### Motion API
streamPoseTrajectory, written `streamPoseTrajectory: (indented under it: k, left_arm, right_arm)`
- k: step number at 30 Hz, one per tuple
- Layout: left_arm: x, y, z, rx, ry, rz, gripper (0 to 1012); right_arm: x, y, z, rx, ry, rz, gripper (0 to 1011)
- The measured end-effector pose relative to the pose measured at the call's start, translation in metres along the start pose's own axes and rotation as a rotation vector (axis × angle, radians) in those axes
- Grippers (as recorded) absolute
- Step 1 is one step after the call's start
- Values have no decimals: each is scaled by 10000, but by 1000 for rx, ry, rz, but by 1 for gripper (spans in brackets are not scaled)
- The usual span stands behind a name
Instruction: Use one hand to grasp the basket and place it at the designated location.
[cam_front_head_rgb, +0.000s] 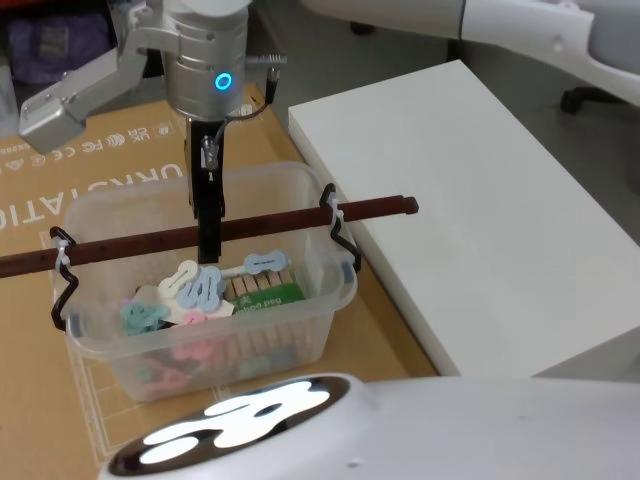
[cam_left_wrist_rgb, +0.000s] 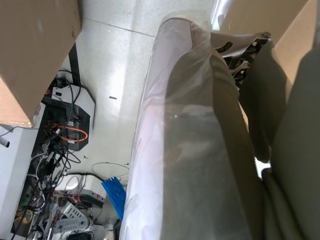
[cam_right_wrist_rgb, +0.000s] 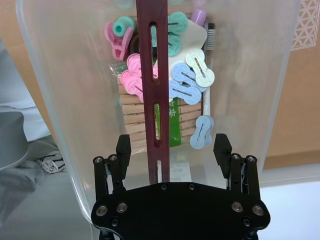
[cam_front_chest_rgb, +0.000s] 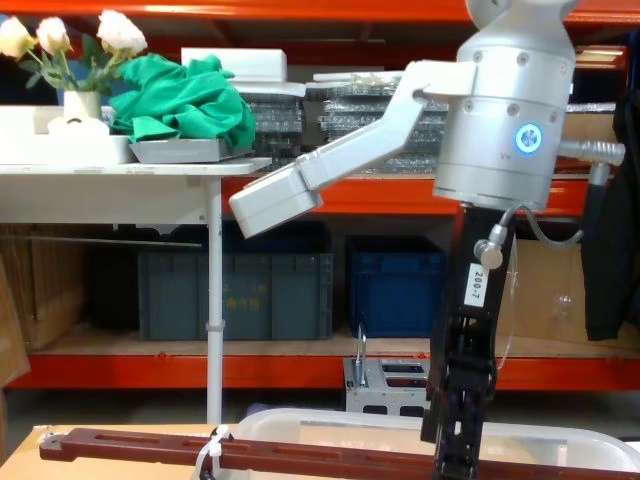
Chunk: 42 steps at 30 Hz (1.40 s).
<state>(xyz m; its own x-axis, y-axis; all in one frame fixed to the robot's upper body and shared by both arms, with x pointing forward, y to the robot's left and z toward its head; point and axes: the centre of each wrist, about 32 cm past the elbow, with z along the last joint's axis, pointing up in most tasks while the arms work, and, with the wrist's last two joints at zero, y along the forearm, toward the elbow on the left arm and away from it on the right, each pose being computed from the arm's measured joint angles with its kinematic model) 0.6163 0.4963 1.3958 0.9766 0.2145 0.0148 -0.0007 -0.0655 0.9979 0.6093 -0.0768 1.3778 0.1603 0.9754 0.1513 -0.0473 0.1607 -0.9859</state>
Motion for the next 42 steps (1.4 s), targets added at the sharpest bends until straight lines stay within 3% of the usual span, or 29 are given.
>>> streamPoseTrajectory:
  k: [4, 10, 14, 26, 42]
  left_arm:
    - [0, 0, 0, 0, 0, 0, 0]
    - [0, 0, -1, 0, 0, 0, 0]
    - [0, 0, 1, 0, 0, 0, 0]
    - [0, 0, 0, 0, 0, 0, 0]
    - [0, 0, -1, 0, 0, 0, 0]
  right_arm:
    - [6, -33, -25, 6, 5, 12, 1001]
    - [23, -54, -132, 93, 4, 31, 1001]
    - [4, -99, -141, 102, 5, 21, 1001]
    - [-68, -426, -40, 5, 7, -34, 1001]
    - [-7, -922, 213, -96, 5, -69, 1001]
